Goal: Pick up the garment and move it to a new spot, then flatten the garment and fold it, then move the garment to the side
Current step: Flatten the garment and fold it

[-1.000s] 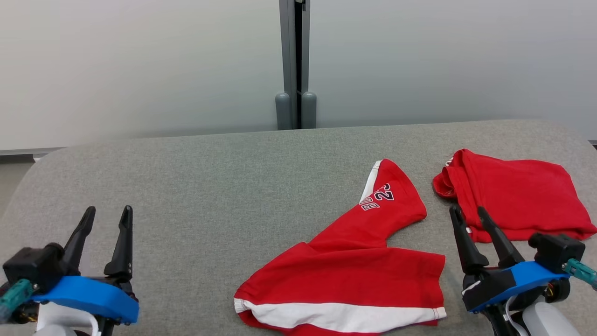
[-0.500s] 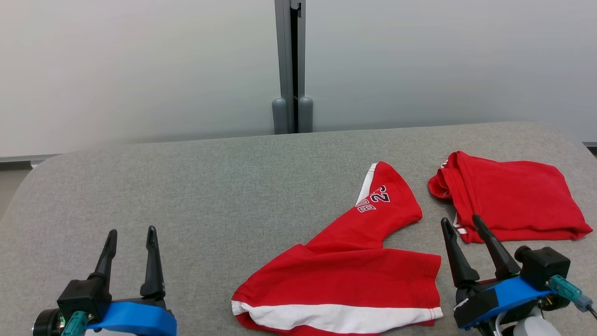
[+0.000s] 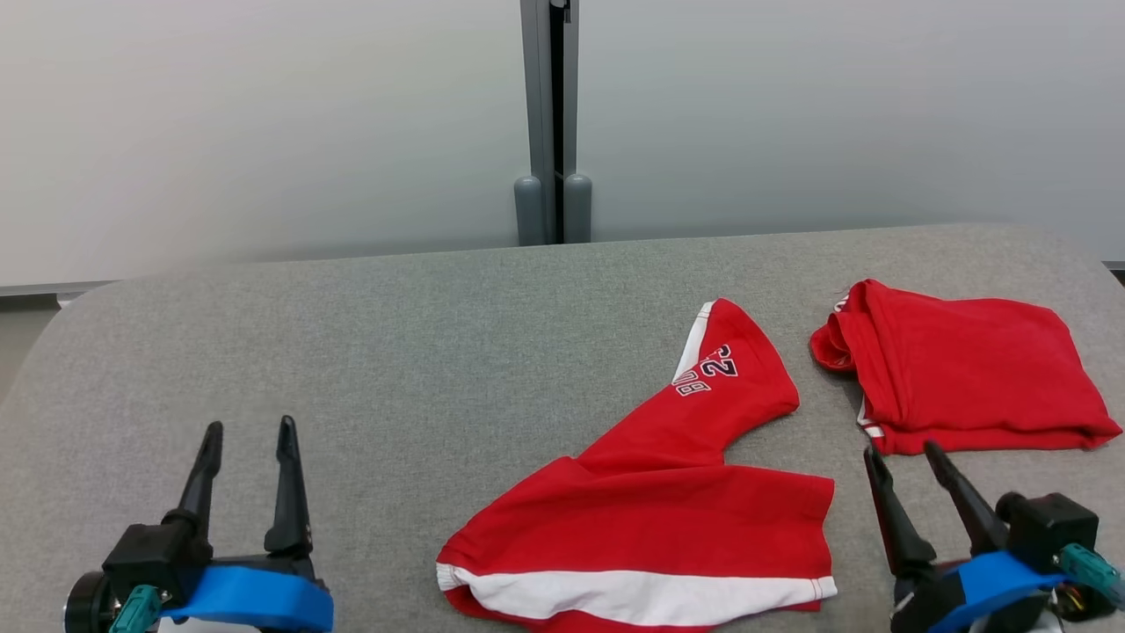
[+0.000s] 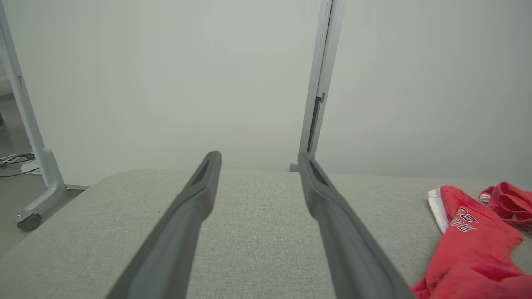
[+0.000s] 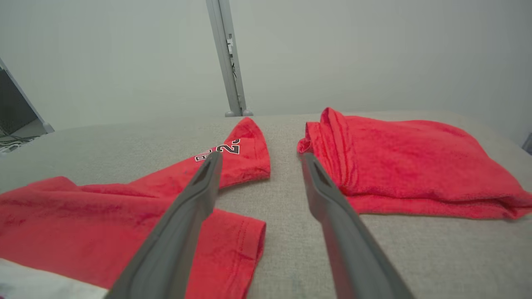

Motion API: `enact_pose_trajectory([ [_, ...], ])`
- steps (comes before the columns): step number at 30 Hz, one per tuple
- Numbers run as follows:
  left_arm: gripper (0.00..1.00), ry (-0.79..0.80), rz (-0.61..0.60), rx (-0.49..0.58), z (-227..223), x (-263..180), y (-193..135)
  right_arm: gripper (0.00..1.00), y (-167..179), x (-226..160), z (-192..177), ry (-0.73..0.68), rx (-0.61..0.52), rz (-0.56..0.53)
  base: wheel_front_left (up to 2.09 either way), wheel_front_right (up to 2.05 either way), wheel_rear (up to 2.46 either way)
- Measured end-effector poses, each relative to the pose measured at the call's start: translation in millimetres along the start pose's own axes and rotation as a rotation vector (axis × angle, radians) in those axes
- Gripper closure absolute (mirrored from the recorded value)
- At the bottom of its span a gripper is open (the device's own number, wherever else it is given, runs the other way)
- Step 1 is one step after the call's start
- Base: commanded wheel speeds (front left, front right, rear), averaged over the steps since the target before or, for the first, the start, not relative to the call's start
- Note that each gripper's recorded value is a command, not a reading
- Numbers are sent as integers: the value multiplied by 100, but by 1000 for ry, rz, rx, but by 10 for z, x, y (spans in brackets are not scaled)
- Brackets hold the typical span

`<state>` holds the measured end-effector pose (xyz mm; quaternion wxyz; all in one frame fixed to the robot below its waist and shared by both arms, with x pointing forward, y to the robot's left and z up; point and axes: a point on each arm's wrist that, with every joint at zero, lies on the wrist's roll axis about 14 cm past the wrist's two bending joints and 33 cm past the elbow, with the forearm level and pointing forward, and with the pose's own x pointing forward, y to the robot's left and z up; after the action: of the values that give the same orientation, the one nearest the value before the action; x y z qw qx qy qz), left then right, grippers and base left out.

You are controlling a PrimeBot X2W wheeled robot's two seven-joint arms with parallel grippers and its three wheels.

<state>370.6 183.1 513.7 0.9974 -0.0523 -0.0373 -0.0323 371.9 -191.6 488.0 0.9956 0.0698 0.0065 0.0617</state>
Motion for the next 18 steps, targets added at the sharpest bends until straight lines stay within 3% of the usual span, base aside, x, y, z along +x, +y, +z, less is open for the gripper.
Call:
enact_pose_trajectory([
  [4, 0, 67, -51, -40, -180, -49, -65, 0, -41, -156, -337, 160, -10, 16, 0, 0, 0],
  [9, 0, 291, -167, -55, -596, -158, -253, 0, 82, -381, -808, 383, 47, 64, 0, 0, 0],
  [18, 0, 602, -305, -102, -989, -439, -515, 0, 325, -493, -1120, 537, 121, 132, 0, 0, 0],
])
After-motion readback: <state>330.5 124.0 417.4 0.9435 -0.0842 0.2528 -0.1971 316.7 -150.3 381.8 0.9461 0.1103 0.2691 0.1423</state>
